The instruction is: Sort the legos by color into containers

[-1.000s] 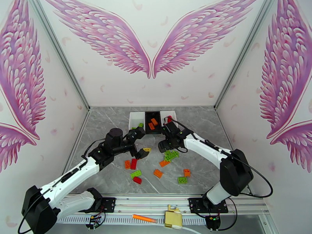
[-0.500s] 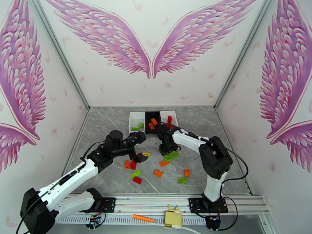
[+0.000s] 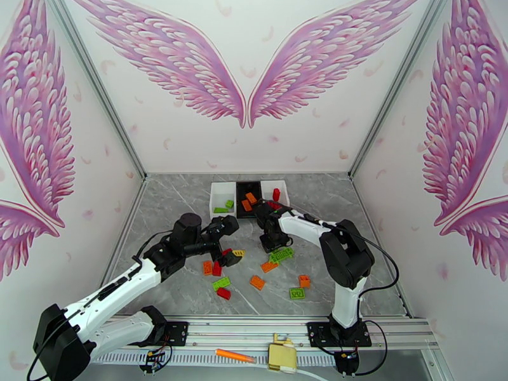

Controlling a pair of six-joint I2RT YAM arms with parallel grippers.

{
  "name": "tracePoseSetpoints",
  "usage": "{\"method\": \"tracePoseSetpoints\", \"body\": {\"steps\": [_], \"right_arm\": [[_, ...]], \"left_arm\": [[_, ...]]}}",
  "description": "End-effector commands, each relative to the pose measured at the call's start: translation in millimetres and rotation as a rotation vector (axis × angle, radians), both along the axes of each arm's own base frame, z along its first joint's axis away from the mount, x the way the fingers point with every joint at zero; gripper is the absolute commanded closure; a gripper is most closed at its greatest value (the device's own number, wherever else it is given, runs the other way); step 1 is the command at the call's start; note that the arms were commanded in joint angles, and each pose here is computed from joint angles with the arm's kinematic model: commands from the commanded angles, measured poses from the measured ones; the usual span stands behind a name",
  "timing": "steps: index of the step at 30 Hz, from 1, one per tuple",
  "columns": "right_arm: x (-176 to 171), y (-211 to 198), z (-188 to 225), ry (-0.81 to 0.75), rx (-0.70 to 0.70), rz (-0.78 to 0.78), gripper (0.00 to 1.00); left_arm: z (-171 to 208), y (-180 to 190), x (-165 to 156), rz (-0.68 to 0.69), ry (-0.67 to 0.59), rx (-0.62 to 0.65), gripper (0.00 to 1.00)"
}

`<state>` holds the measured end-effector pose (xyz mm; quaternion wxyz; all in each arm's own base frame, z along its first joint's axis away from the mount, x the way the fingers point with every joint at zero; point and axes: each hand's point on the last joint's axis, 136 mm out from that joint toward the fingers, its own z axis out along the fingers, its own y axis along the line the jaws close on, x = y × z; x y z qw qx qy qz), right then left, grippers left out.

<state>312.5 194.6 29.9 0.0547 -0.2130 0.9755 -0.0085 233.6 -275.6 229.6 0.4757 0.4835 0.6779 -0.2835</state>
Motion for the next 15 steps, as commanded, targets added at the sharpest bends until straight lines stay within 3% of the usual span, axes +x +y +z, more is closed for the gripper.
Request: {"method": "tracePoseSetpoints", "body": {"steps": [1,8,15], "right_arm": [[13.0,-0.8,18.4,-0.069,0.011,-0.023,0.66],[35.4,15.1,54.5,-0.232,0.138,-0.043,0.66],[67.8,63.8,118.3,-0.457,0.426,0.006,0.66]], "left_arm": [[-7.0,-1.0,-4.5,-0.017,0.007,-0.002,0.01],[-3.9,6.9,-2.3,0.032,-0.021,-0.015,0.01],[-2.6,21.2,-1.3,0.117,-0.019,-0.030,0.01]]}}
